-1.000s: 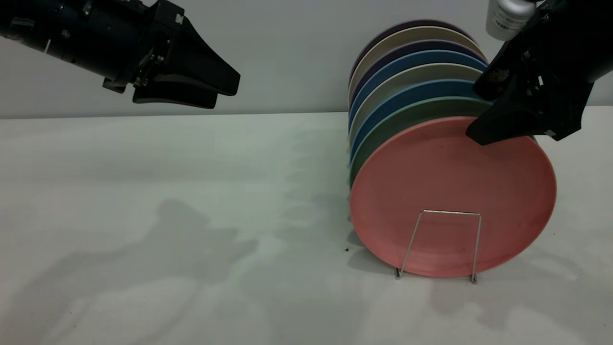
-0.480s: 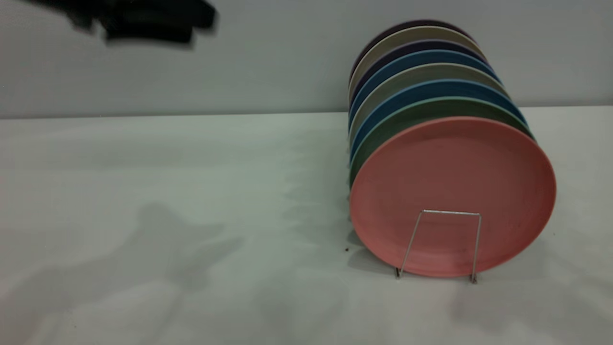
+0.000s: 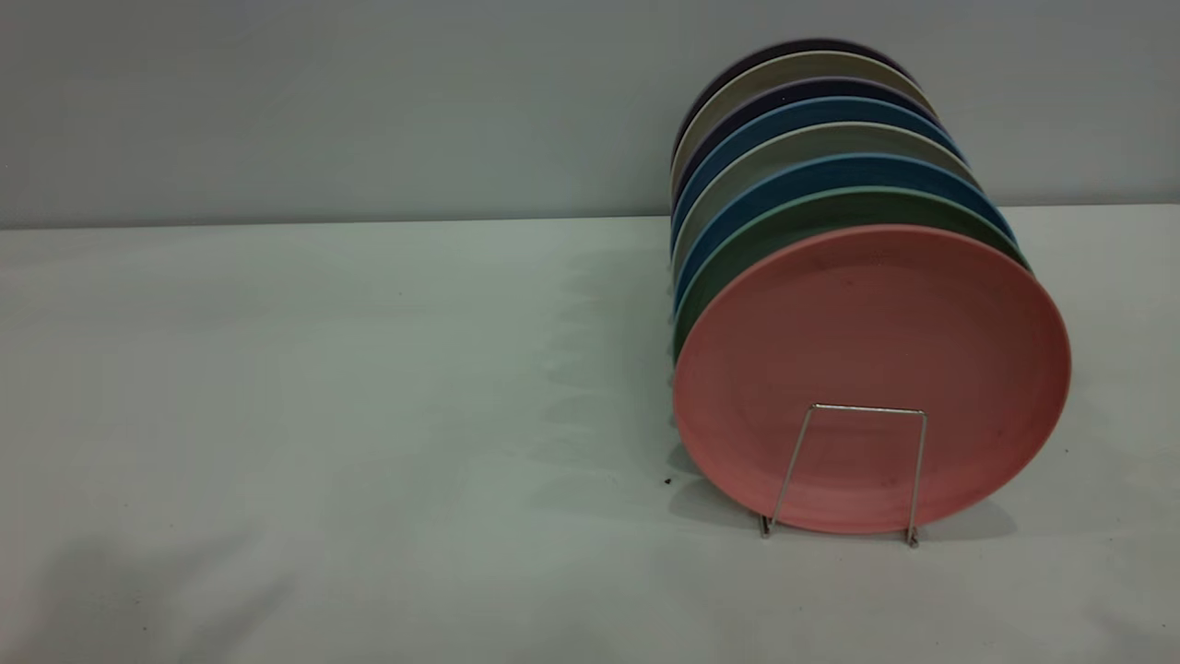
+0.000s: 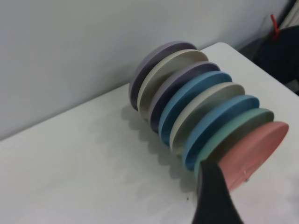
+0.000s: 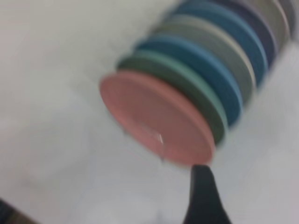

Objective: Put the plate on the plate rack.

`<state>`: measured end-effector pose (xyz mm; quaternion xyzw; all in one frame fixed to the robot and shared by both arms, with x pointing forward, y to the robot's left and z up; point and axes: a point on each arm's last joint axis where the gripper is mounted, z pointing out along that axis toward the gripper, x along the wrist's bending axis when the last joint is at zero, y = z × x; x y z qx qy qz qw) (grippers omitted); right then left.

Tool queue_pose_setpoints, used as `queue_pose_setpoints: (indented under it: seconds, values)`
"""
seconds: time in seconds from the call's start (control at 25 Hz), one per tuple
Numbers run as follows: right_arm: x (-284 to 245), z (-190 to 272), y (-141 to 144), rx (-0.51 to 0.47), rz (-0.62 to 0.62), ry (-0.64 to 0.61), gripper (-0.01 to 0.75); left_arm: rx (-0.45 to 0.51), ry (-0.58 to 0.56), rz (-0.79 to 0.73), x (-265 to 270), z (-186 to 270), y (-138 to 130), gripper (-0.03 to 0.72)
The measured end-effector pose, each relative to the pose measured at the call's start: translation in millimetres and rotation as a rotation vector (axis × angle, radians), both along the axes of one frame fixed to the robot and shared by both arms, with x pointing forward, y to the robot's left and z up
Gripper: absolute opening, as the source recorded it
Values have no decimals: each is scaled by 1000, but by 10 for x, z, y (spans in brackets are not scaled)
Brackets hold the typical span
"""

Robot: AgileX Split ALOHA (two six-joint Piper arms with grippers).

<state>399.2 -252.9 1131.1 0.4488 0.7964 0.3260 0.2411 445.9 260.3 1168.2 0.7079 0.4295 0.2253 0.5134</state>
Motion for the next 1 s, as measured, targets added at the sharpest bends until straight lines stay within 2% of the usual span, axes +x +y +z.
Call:
queue_pose_setpoints:
  seconds: [0.16,0.44,0.76,1.0]
  values:
    - [-331,35,-114,-1,-81,15,490,56,-66,69,-686,85,27,470]
    - [-840,-278,-184,35,-78,5,469,98,-123,244,-1633,-398,123,470]
    - [-1236,-668,-251,34,-68,5,468,119,-25,333,-1918,-968,245,470]
    - [-1322,-826,-256,32,-53,16,461,117,-26,332,-2032,-1090,269,470]
